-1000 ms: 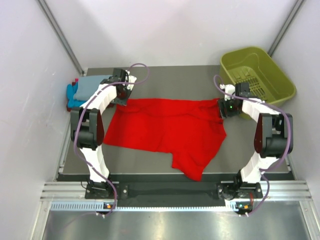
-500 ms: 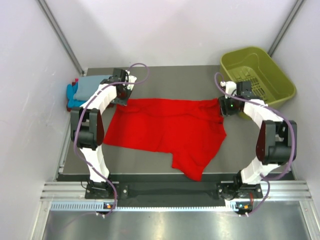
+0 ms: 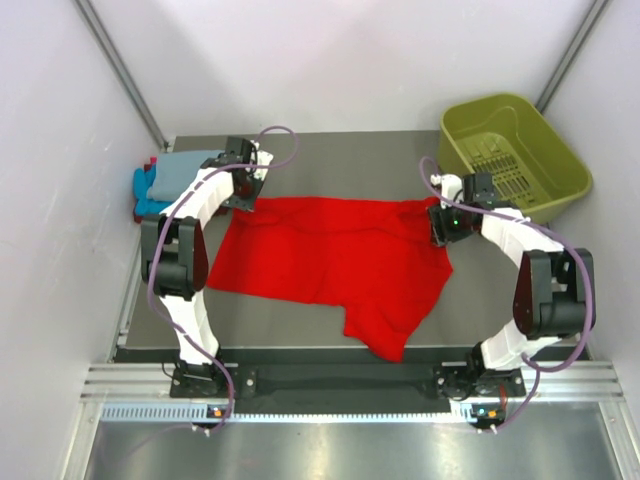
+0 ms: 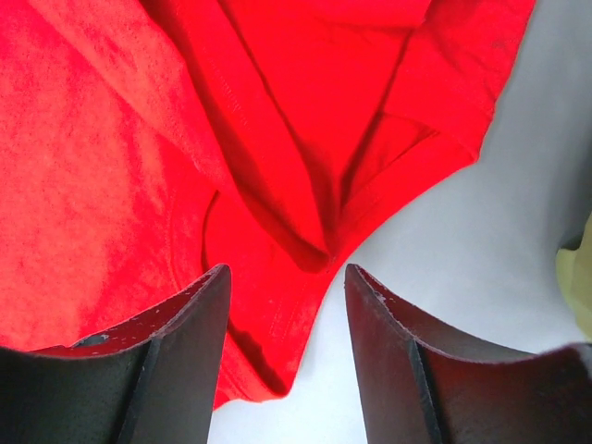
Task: Fold and stack the t-shirts
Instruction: Flatten the tshirt out
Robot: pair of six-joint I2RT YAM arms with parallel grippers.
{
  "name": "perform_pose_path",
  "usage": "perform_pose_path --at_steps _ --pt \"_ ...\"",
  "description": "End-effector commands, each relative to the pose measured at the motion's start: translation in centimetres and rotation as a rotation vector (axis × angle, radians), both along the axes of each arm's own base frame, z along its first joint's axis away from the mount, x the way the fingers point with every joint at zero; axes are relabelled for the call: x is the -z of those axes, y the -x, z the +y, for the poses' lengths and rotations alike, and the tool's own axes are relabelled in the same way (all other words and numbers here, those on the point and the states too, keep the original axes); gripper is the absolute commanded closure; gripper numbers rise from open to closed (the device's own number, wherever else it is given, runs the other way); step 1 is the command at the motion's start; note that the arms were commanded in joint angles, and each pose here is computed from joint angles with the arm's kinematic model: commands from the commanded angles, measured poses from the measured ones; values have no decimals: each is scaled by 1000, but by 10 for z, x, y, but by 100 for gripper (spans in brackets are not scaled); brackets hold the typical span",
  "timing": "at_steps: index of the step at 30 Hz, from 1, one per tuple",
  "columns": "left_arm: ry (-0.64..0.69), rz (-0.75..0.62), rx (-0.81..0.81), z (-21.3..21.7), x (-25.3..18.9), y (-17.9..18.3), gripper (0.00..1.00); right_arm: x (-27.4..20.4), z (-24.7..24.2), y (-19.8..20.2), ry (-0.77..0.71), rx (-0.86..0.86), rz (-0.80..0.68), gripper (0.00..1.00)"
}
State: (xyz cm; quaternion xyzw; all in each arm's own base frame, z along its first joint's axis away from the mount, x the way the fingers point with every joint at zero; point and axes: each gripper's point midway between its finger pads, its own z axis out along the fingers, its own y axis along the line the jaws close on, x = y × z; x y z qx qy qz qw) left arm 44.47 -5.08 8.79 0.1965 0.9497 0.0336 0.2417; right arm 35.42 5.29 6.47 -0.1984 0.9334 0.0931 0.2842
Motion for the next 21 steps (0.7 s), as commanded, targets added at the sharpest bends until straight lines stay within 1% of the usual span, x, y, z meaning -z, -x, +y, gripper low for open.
perform_pose_path --at_steps 1,12,14,15,17,18,20,21 --pt "26 -76 4 -4 -25 -6 100 -4 7 -11 -11 -10 -43 47" --pt "18 -71 -3 -3 -22 -5 100 8 3 -24 13 -6 -29 49" --pt "15 -72 -5 -1 -22 -5 100 7 5 -27 13 -13 -33 55" --pt "13 -69 -4 -2 -21 -4 100 6 5 -29 12 -15 -33 61" --pt "14 -69 -5 -1 -21 -4 100 6 5 -30 13 -14 -33 64" --pt "13 -68 -6 -1 -20 -4 100 5 5 -32 12 -15 -38 69" --pt "15 -70 -3 -2 -21 -5 100 4 4 -33 13 -13 -38 74" --pt "14 -72 -7 -1 -21 -6 100 3 5 -35 13 -14 -44 79"
